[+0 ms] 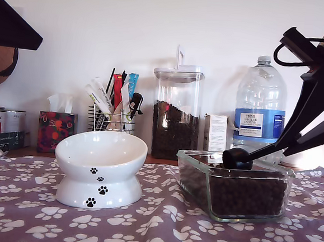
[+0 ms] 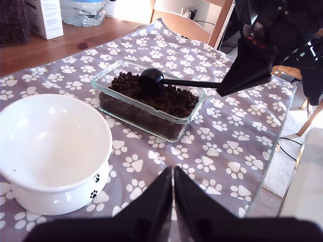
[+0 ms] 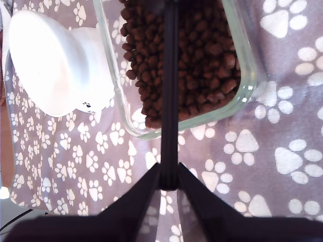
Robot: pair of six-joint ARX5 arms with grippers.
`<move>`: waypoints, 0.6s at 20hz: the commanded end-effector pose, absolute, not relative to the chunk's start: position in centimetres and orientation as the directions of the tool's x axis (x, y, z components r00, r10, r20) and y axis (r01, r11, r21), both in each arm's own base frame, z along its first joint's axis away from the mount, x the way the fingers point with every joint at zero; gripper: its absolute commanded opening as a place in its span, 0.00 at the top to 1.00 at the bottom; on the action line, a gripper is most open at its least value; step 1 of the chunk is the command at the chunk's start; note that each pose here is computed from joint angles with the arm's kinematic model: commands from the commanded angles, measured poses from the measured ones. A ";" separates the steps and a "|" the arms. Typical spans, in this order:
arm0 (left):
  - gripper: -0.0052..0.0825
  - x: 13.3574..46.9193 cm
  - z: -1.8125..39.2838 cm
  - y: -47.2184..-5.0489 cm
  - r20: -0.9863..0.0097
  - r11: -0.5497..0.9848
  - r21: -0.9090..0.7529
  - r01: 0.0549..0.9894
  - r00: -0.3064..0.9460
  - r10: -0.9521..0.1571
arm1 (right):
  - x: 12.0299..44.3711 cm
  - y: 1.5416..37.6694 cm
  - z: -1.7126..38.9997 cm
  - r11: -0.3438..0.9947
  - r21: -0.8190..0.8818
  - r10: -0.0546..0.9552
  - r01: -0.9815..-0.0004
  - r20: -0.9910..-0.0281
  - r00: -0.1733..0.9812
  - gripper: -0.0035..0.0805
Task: Measure one spoon of cat food and pour it into the food bowl
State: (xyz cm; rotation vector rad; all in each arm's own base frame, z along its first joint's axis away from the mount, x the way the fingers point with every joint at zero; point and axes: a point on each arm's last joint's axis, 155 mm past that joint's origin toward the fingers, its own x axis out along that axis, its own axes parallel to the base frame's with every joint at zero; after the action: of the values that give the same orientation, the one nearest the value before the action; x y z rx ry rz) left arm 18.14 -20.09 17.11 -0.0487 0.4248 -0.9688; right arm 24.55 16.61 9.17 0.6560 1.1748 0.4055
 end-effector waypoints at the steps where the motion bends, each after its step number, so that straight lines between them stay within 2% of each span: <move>1: 0.96 18.0 16.5 -20.2 -0.337 0.569 -0.231 0.789 0.484 -0.808 | 24.8 16.9 9.8 0.732 0.681 0.631 0.032 -0.694 0.348 0.97; 8: 0.96 18.0 16.5 -20.1 -0.337 0.569 -0.231 0.789 0.484 -0.808 | 25.1 17.8 8.2 0.713 0.698 0.658 0.058 -0.696 0.288 0.97; 12: 0.96 18.0 16.5 -20.1 -0.337 0.569 -0.231 0.789 0.484 -0.808 | 25.4 17.0 7.1 0.757 0.651 0.610 0.055 -0.735 0.297 0.97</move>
State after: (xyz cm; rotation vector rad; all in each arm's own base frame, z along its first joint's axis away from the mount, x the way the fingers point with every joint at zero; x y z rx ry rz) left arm 18.14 -20.08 17.10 -0.0486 0.4247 -0.9684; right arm 25.00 17.25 7.09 0.6545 1.2378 0.4242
